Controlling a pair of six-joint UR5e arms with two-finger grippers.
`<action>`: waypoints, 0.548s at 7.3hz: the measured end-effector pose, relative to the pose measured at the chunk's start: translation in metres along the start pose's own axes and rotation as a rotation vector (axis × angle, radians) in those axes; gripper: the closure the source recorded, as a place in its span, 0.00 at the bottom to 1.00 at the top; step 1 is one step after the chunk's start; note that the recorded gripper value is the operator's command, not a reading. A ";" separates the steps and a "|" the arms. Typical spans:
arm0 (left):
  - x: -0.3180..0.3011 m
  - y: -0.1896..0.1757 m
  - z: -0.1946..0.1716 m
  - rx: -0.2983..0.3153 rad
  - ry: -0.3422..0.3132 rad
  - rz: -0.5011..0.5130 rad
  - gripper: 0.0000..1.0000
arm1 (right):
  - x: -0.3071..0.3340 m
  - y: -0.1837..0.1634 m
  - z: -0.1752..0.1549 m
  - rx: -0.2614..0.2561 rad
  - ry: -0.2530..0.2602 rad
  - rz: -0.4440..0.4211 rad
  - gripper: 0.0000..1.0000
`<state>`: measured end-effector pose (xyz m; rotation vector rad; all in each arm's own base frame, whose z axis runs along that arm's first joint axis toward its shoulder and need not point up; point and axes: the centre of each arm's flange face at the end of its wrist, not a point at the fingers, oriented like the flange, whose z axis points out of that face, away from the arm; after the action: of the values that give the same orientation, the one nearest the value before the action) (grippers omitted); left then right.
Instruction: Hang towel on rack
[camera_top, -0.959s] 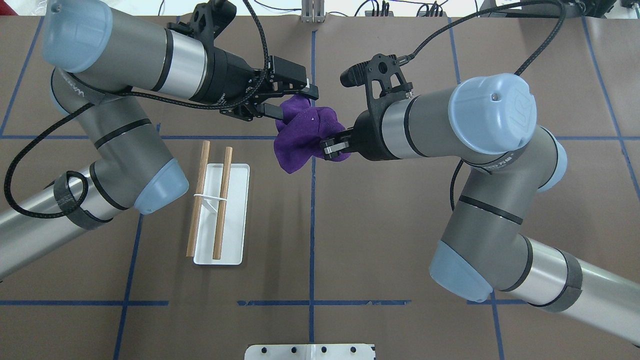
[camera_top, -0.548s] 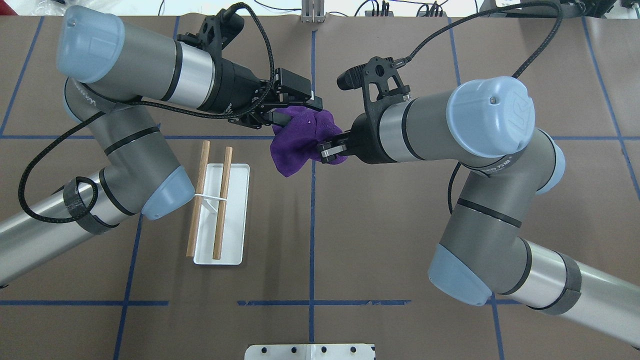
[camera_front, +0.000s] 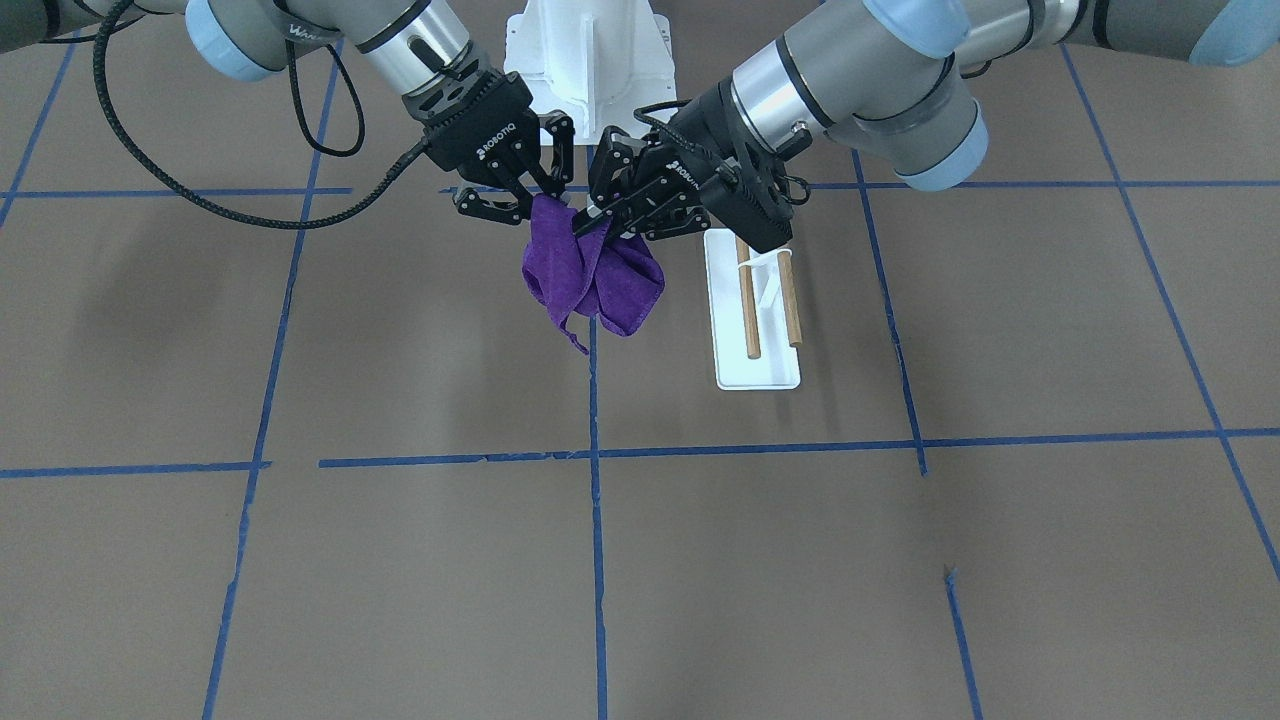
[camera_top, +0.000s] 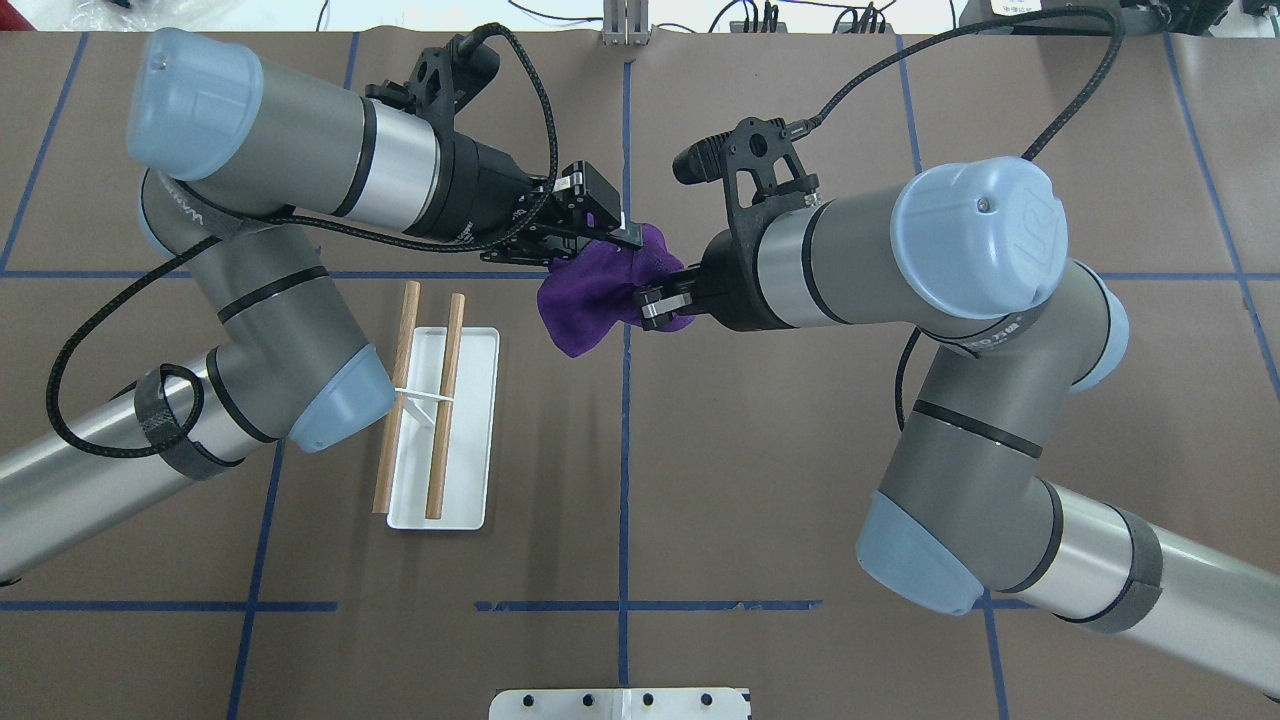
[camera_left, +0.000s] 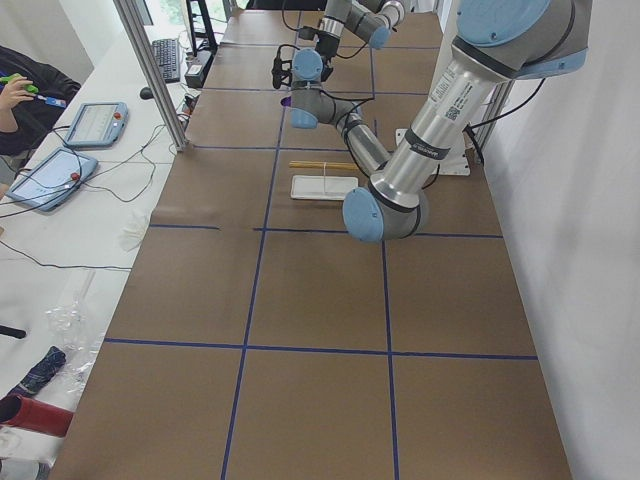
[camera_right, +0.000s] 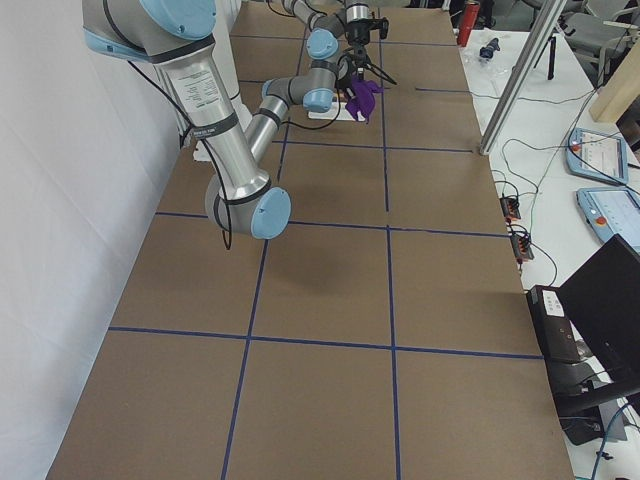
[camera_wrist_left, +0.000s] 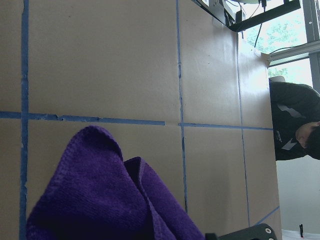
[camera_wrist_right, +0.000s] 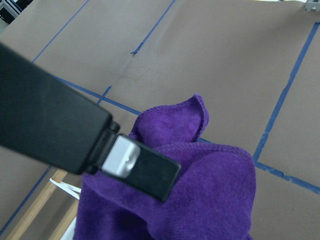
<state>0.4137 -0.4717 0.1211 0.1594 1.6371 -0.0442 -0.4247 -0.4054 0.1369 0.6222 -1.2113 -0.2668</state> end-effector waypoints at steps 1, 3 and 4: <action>0.000 0.000 0.000 0.000 0.000 0.007 1.00 | 0.000 0.000 0.000 0.000 -0.001 0.000 1.00; 0.000 0.000 -0.001 0.000 0.000 0.012 1.00 | -0.001 0.002 -0.003 0.001 -0.006 -0.001 0.13; 0.000 0.001 -0.001 0.000 0.001 0.014 1.00 | -0.003 0.003 -0.005 0.001 -0.010 0.001 0.00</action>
<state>0.4129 -0.4708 0.1208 0.1703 1.6368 -0.0333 -0.4219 -0.3998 0.1356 0.6214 -1.2215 -0.2691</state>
